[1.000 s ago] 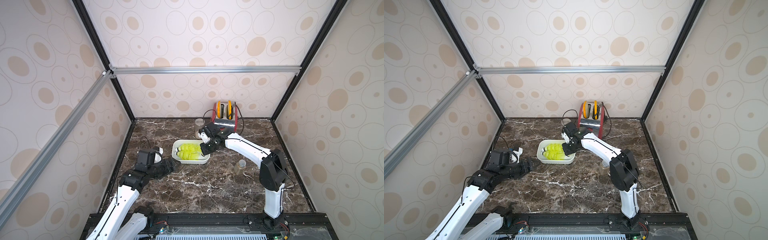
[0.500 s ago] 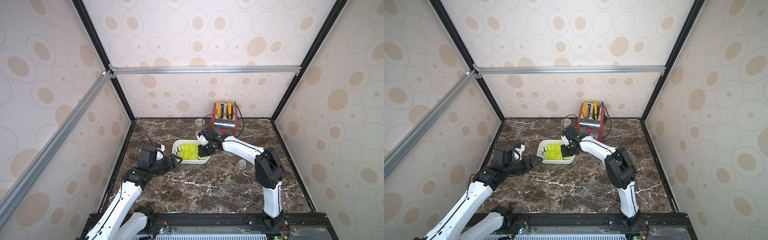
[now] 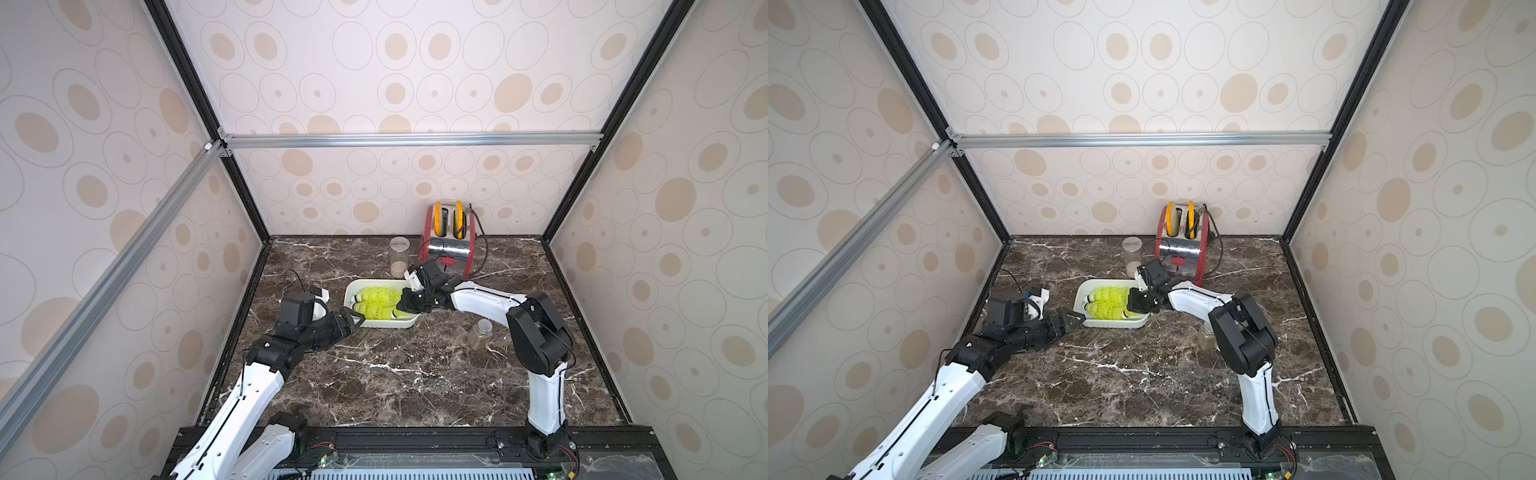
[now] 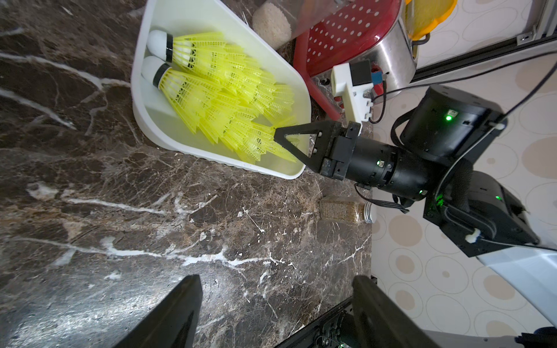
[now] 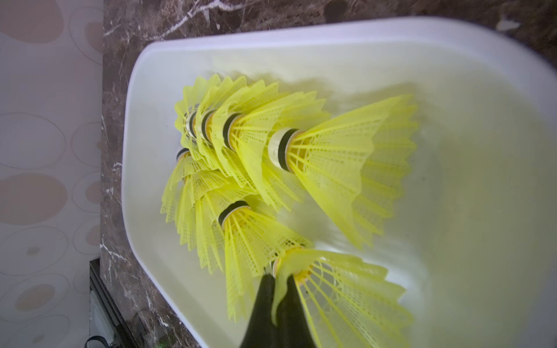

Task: Put the shuttlecocks into the storage box
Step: Place the shuttlecock in the storage box.

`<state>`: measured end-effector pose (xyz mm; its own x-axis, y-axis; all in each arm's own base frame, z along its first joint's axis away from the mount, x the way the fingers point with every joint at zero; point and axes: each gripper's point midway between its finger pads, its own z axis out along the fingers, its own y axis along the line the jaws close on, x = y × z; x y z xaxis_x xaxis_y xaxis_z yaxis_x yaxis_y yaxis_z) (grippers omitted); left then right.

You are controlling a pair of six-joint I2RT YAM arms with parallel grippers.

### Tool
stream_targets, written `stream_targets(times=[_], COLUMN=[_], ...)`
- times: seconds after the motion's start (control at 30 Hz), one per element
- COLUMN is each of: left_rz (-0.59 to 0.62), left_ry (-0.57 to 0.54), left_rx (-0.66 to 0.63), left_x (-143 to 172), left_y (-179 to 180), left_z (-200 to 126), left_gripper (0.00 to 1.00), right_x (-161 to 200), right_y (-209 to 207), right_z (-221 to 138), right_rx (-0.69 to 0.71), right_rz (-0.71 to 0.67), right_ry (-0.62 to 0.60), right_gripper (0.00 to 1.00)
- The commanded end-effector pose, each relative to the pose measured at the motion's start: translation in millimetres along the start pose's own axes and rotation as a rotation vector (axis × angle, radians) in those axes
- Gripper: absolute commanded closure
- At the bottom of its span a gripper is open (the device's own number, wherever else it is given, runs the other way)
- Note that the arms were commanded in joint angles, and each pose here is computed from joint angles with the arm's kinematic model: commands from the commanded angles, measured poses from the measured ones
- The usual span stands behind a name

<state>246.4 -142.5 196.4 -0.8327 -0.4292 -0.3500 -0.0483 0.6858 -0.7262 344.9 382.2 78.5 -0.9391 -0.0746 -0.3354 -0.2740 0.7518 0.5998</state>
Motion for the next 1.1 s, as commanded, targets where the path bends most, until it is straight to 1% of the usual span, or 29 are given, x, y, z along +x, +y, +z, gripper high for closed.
stream_targets(times=[0.0, 0.23, 0.37, 0.77, 1.07], left_rz=[0.006, -0.016, -0.023, -0.022, -0.023], left_ry=[-0.018, -0.018, -0.020, -0.034, -0.033], left_rx=[0.023, 0.021, 0.023, 0.029, 0.028], left_x=[-3.1, 0.4, 1.2, -2.8, -2.5], left_y=[-9.0, -4.3, -4.0, -7.8, -8.0], left_z=[-6.0, -4.2, -5.0, -7.2, -7.5], left_gripper=[0.19, 0.19, 0.19, 0.19, 0.19], right_x=[-20.8, -28.4, -31.6, -14.2, -9.1], right_y=[24.8, 30.2, 32.9, 19.8, 19.8], right_z=[-12.7, -6.6, -3.6, 8.4, 16.6], right_rx=[-0.104, -0.203, -0.226, -0.185, -0.195], right_rz=[0.044, 0.170, 0.210, 0.277, 0.308], right_ry=[-0.088, -0.143, -0.149, -0.072, -0.051], right_gripper=[1.00, 1.00, 1.00, 1.00, 1.00])
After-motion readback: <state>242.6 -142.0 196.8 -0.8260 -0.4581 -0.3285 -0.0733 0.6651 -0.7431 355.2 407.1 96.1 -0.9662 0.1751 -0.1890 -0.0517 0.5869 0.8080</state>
